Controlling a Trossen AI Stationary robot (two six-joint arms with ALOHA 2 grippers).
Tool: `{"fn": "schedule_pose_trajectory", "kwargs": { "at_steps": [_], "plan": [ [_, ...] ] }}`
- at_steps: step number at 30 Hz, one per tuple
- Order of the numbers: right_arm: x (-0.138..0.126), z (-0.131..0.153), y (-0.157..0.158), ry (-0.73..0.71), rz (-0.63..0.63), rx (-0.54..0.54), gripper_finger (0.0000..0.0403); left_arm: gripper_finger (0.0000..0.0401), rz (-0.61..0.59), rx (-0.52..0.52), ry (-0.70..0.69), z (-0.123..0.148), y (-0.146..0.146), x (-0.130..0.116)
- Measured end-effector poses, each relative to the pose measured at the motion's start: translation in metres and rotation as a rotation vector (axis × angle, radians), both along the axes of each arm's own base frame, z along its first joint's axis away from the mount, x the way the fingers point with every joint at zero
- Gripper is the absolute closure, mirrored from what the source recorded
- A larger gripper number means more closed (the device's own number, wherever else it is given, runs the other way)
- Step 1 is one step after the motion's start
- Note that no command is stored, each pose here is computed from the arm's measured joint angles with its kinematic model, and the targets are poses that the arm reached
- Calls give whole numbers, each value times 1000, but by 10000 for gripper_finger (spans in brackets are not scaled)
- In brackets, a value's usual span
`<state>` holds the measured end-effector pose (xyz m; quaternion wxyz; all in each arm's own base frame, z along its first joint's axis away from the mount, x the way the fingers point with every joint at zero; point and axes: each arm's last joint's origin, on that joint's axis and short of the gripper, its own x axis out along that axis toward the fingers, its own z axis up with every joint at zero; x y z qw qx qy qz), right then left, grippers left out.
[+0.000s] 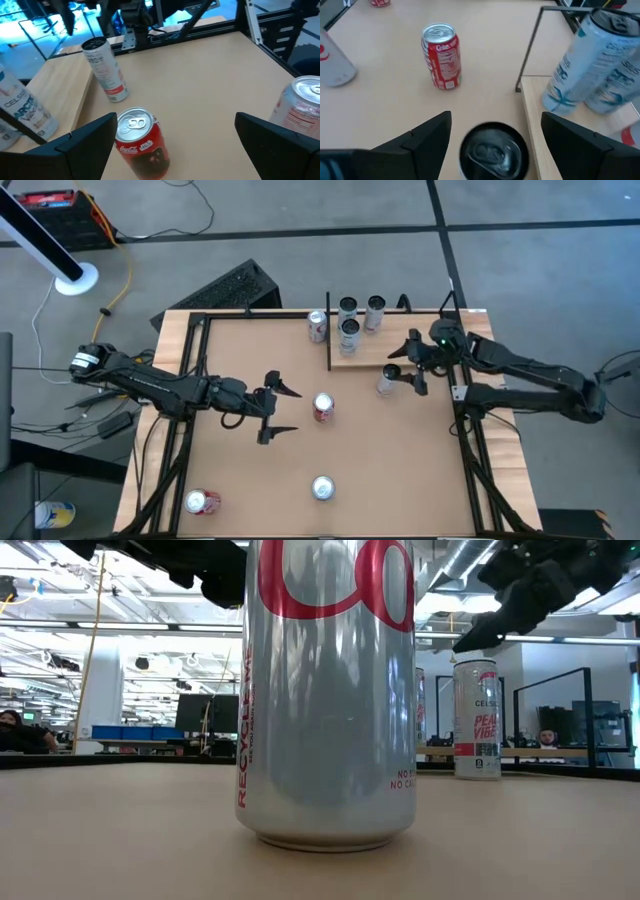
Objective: Place canned beverage on shelf
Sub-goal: Put the silver and pink soda can on the shelf
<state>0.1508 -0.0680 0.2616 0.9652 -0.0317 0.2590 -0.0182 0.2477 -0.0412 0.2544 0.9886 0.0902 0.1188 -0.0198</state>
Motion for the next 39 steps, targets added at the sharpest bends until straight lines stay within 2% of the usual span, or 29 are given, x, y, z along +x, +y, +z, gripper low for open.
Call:
{"fn": "schedule_pose_trajectory", "kwargs": {
  "at_steps": [6,15,24,31,34,39],
  "plan": [
    [-2,-4,-1,31,24,-6,74,12,-2,12,14,-1,0,0],
    [9,-23,-9,128,17,18,74,12,5,11,15,-1,2,0],
    [15,-31,-13,169,8,33,76,12,5,10,16,-1,2,0],
    [15,-24,-12,175,-15,5,125,12,5,10,16,-2,2,0],
    [17,-18,-14,154,-53,-22,125,12,5,12,17,-2,2,0],
    [25,-6,-20,120,-130,-10,125,12,3,19,17,-2,2,0]
  ]
}}
